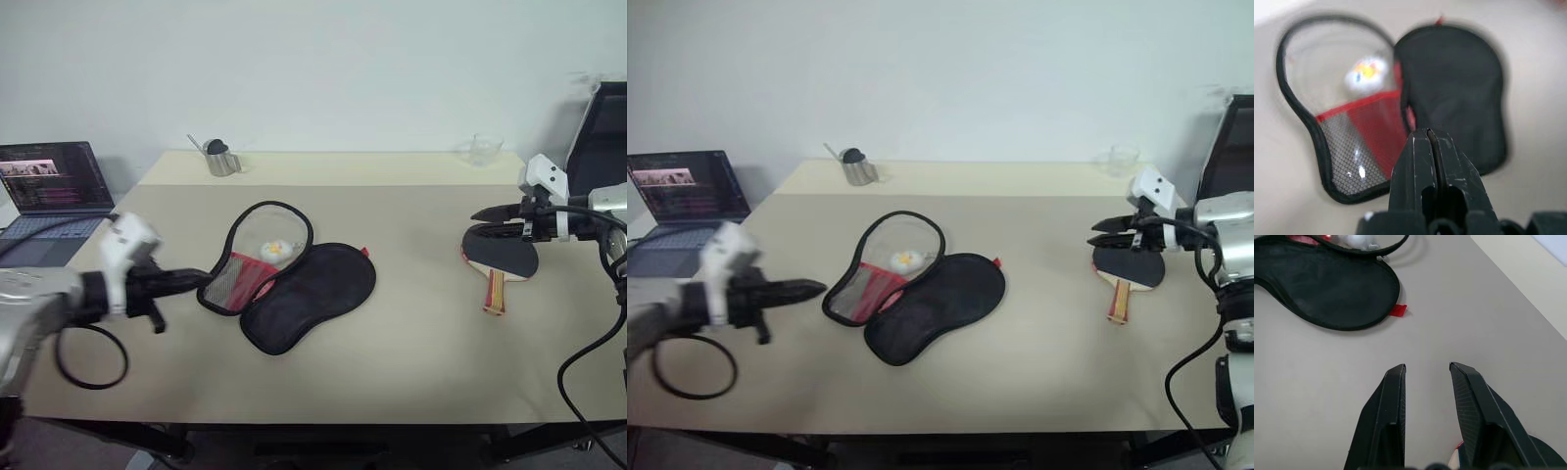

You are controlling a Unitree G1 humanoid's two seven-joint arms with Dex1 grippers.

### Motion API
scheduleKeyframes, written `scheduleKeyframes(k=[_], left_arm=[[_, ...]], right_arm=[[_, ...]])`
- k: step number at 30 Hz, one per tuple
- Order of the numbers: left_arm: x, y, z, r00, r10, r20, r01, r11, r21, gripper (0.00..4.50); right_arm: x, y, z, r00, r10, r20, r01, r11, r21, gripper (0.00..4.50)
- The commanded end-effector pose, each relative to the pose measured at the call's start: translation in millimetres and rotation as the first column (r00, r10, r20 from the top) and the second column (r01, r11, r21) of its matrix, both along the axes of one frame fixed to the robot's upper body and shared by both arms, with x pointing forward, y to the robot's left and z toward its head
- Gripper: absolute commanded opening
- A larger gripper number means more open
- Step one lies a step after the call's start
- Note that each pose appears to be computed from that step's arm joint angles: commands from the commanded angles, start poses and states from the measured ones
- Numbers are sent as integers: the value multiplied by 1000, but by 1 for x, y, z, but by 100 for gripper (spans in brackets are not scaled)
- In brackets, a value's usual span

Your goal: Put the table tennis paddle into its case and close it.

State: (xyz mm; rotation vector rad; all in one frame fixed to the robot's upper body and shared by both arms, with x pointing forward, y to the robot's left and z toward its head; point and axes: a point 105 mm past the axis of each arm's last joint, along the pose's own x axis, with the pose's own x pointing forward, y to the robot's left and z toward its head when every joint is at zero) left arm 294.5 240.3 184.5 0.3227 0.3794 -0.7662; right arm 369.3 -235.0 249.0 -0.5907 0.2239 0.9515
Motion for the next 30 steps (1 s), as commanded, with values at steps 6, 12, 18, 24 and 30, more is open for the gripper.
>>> scheduleKeyframes(k=[6, 12, 18, 24, 30], left_arm=[[5, -66, -36, 978, -197, -72, 196, 980, -28, 7], [4, -102, -62, 945, -297, -135, 294, 955, -45, 7], [3, -104, -65, 937, -315, -152, 310, 949, -59, 7], [1, -96, -57, 934, -321, -157, 311, 947, -84, 164], [11, -95, -78, 957, -251, -145, 261, 963, 59, 372]], right_arm=[[-20, -3, 13, 998, -35, 49, 34, 999, 19, 151], [-28, -1, 10, 997, -54, 46, 53, 998, 24, 151], [-35, -2, 2, 997, -72, 29, 71, 997, 21, 151], [-36, -5, -1, 995, -95, 22, 94, 995, 26, 149], [-38, -6, -4, 995, -101, 17, 101, 995, 27, 149]])
